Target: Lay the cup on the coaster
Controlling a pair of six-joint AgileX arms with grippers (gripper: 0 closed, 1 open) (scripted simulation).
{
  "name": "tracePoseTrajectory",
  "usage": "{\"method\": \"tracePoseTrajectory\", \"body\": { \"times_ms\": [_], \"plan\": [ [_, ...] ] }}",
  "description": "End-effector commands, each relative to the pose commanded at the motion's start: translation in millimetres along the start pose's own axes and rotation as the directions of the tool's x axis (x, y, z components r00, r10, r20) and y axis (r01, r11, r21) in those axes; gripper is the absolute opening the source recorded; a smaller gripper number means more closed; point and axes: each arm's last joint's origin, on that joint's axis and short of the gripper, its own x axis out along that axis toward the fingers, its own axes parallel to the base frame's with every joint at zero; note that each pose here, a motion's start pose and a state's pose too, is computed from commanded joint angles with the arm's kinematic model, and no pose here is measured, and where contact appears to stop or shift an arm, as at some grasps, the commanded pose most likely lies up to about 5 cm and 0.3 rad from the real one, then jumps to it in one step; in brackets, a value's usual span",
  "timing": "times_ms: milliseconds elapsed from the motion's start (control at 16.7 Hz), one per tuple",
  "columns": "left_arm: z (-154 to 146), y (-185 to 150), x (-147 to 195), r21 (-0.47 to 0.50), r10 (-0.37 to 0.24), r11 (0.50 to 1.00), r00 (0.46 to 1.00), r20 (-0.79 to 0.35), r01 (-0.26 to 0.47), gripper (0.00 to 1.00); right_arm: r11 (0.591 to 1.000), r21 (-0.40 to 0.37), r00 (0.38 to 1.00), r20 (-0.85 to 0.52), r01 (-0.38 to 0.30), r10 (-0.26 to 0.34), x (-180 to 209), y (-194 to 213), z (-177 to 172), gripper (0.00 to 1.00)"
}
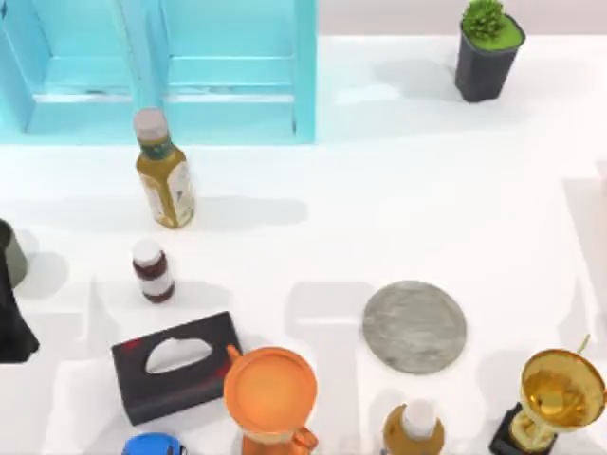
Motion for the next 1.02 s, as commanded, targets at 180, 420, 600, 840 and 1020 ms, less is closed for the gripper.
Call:
{"method": "tracePoseTrajectory", "body": {
  "times_ms": [180,420,600,840,1020],
  "plan": [
    [1,0,0,0.01,-0.002,1.0,1.0,-0.009,0.002,1.0,1.0,0.0,1.0,0.0,0.0,0.0,0,0,0,1.0],
    [9,-1,5,0.146,-0.019,0.988,0.987,-0.16,0.043,1.0,1.0,0.0,1.0,0.0,0.0,0.0,0,0,0,1.0],
    [20,-2,17,0.314,-0.031,0.936,0.926,-0.376,0.158,1.0,1.0,0.0,1.0,0.0,0.0,0.0,0,0,0,1.0],
    [31,-2,52,0.445,-0.032,0.76,0.71,-0.703,0.474,1.0,1.0,0.0,1.0,0.0,0.0,0.0,0,0,0,1.0],
    [34,0,89,0.383,-0.02,0.567,0.476,-0.879,0.73,1.0,1.0,0.0,1.0,0.0,0.0,0.0,0,0,0,1.0]
  ]
}}
